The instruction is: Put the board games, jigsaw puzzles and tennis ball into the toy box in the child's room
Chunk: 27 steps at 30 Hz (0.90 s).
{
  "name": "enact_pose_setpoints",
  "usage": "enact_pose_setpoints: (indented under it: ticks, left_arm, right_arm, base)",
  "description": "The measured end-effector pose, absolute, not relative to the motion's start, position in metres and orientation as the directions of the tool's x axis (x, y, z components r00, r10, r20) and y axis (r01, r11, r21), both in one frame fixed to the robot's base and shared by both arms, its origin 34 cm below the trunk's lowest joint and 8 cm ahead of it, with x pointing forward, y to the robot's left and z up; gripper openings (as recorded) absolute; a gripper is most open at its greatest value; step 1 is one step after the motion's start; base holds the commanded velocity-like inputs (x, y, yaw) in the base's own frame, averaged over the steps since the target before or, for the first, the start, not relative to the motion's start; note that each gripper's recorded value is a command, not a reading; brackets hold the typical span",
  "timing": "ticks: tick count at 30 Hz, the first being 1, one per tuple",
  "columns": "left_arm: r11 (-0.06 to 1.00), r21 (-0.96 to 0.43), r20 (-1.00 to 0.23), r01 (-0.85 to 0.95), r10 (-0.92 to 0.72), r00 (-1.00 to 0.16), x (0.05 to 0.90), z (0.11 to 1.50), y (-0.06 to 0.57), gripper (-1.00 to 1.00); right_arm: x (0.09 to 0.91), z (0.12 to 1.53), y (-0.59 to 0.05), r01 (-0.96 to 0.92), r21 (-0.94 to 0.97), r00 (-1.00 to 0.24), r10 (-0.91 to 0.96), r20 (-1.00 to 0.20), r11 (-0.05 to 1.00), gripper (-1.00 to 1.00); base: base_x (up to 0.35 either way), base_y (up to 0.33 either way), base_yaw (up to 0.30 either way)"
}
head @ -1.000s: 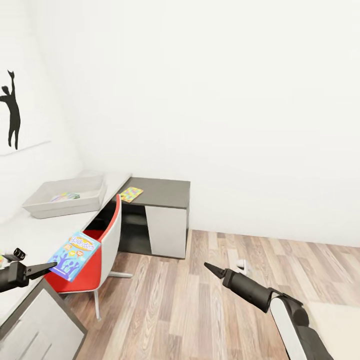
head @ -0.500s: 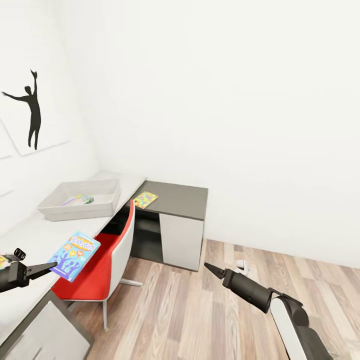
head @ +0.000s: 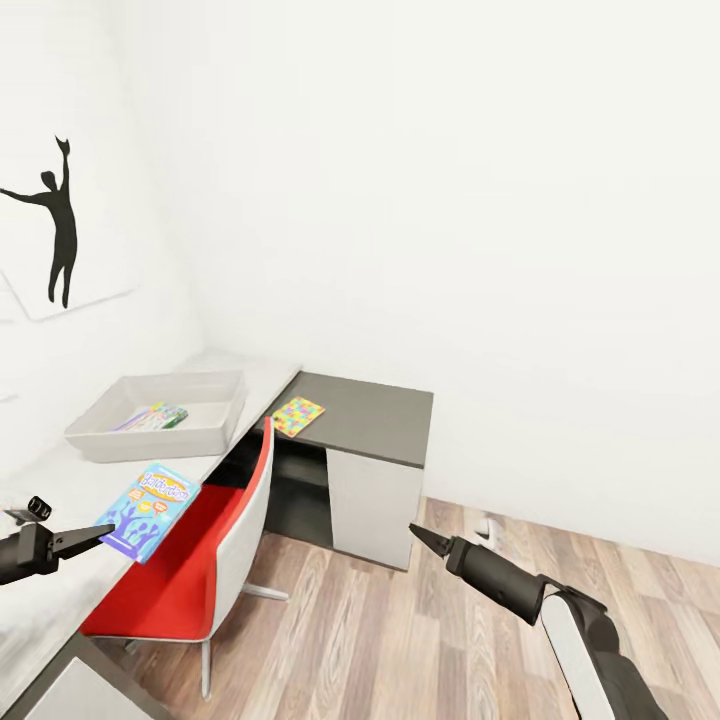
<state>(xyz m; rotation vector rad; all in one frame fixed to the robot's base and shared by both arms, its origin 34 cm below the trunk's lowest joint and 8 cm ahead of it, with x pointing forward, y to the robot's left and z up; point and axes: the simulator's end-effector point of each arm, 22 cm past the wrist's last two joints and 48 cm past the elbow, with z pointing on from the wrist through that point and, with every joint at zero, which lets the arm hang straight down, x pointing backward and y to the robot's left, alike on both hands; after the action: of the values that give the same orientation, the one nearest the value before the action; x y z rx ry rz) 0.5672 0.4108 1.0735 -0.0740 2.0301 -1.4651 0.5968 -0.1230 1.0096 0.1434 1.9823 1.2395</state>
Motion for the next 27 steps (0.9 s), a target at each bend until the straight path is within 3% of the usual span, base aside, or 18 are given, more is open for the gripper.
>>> enact_pose_setpoints:
  ticks: [12,19,27]
  left_arm:
    - [0.381,-0.873,-0.451,0.305,-0.391,-0.802,0.567,1.074,0.411,-1.0]
    - [0.38,-0.873,-0.45,0.304,-0.391,-0.803,0.567,1.073,0.41,-1.0]
    - [0.381,-0.872,-0.453,0.308,-0.389,-0.802,0.567,1.073,0.41,-1.0]
  right_arm:
    - [0.589,1.032,-0.121,-0.333,0.799,-0.678,0.461,-0.572,0.501,1.0]
    - [0.563,1.073,-0.121,-0.427,0.82,-0.668,0.479,-0.57,0.381,1.0]
    - [0.56,1.078,-0.122,-0.443,0.824,-0.667,0.484,-0.567,0.354,1.0]
  base:
    - [0.326,0.0,0.281]
    - [0.322,-0.025,0.05]
    - [0.282,-0.156,0.001]
